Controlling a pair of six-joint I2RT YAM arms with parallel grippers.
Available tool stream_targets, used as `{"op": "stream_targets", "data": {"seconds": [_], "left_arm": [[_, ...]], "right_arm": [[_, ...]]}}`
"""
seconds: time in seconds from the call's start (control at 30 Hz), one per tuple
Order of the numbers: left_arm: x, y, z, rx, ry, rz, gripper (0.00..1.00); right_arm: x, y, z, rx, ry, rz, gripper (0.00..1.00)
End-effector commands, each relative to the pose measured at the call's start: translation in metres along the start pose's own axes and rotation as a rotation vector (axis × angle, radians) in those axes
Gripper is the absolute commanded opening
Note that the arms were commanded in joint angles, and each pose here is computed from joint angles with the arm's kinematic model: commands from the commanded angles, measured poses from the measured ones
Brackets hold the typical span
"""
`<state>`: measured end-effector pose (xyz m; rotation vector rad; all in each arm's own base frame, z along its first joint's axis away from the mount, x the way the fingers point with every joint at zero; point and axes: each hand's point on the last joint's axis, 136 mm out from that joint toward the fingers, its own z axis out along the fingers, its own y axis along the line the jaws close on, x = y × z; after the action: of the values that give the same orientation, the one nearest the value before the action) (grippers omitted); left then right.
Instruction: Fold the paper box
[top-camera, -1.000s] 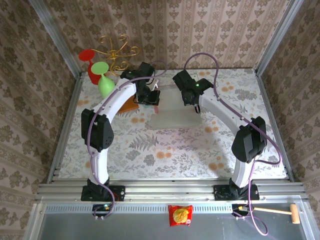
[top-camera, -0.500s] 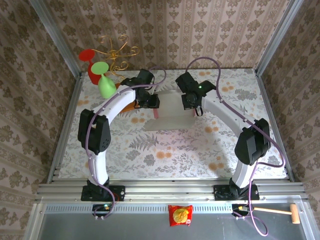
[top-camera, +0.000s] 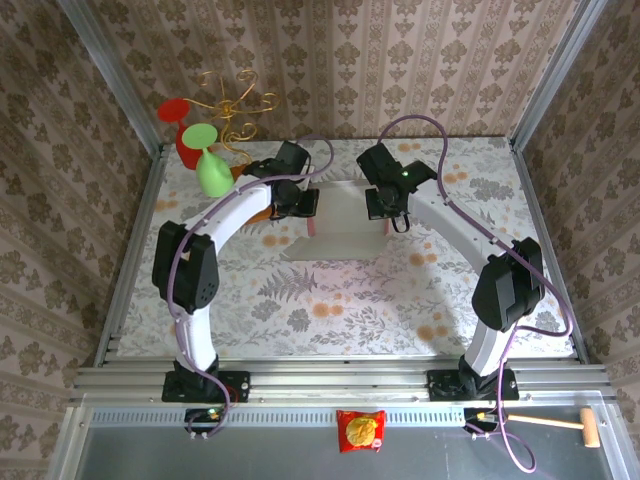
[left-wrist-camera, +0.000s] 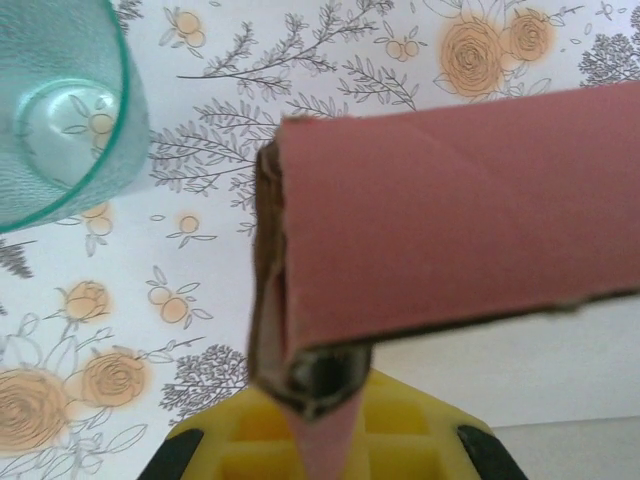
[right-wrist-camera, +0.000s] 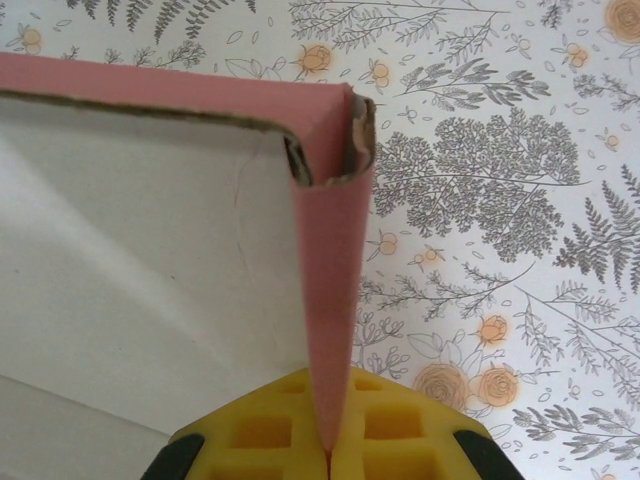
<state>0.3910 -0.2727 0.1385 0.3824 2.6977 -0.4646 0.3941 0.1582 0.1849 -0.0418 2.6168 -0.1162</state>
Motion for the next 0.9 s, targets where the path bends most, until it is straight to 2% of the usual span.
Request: {"op": "stream_targets", "data": {"seconds": [0.0, 0.27, 0.37, 0.43, 0.7, 0.8, 0.87], "left_arm": [[-0.009, 0.014, -0.02, -0.153, -0.087, 0.005, 0.0], [-0.001, 0.038, -0.029, -0.468, -0.093, 0.023, 0.0], [0.0, 0.046, -0.036, -0.566, -0.113, 0.033, 0.0], [0.001, 0.046, -0.037, -0.581, -0.125, 0.036, 0.0], [-0.004, 0.023, -0.032, -0.474, -0.165, 0.082, 0.0], [-0.009, 0.005, -0.031, -0.34, -0.209, 0.094, 0.21], [-0.011, -0.002, -0.033, -0.242, -0.236, 0.067, 0.31]], "right_arm": [[0.003, -0.001, -0.015, -0.03, -0.005, 0.026, 0.0], [0.007, -0.015, -0.016, 0.068, -0.008, 0.046, 0.0], [0.009, -0.019, -0.015, 0.105, -0.008, 0.059, 0.0], [0.01, -0.018, -0.015, 0.109, -0.009, 0.058, 0.0], [0.011, -0.007, -0.014, 0.068, -0.007, 0.051, 0.0], [0.009, -0.003, -0.017, 0.038, -0.016, 0.056, 0.0], [0.008, -0.001, -0.019, 0.016, -0.023, 0.065, 0.0]]}}
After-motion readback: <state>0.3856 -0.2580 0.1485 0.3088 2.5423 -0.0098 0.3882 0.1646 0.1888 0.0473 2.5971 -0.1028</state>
